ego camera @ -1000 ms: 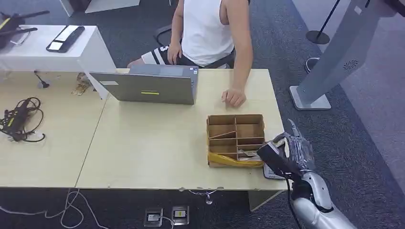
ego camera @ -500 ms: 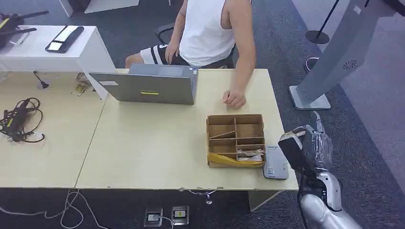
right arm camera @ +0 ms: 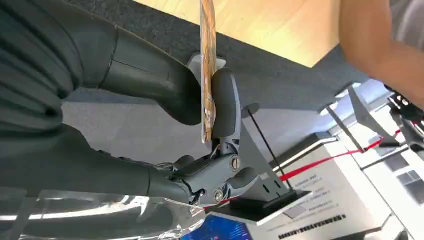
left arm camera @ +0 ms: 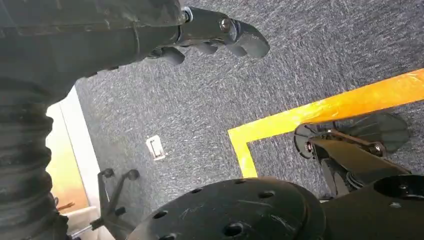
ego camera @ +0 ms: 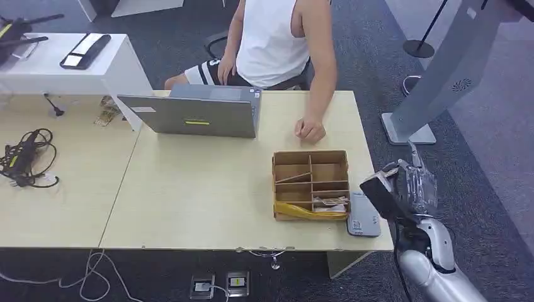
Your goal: Pass the card to the sensor for recognition and then transmit it.
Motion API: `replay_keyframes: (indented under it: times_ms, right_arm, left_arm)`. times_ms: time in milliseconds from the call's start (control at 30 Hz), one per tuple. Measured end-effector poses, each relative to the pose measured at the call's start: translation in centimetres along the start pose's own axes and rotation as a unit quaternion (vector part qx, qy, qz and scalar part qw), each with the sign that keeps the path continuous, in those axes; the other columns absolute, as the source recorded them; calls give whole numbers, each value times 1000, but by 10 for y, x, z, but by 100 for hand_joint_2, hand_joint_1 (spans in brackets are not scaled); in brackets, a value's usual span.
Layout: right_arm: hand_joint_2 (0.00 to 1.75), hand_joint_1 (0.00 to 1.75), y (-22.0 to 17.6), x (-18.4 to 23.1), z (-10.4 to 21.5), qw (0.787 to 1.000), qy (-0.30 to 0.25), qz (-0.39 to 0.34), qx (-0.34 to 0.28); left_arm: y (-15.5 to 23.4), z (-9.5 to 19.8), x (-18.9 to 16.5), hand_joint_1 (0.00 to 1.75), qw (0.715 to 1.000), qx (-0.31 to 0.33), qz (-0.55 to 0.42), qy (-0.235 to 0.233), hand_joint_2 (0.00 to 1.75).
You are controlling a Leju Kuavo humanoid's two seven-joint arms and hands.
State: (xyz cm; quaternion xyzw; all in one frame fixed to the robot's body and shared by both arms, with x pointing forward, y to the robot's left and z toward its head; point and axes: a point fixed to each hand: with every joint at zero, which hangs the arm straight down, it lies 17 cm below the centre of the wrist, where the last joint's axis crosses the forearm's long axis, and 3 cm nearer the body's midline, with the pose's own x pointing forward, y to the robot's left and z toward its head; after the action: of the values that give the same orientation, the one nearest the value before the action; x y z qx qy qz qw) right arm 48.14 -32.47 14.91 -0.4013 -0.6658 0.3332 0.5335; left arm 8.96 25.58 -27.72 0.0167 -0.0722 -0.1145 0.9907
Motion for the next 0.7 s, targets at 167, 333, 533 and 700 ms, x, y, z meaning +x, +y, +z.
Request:
replay_keyframes:
  times_ms: [167,333,533,700]
  right_arm:
    - [175,175,18,-10,9,1000,14,1,20]
    - [175,175,36,-27,22,999,36,-1,36]
    - [175,175,49,-39,36,997,53,0,48]
    - [175,175,58,-51,49,996,70,2,61]
  left_arm:
    - [0,0,0,0,1000,0,3,0,175]
    - [0,0,0,0,1000,0,3,0,175]
    - [1,0,0,0,1000,1,-1,0,175]
    - [1,0,0,0,1000,1,-6,-1,175]
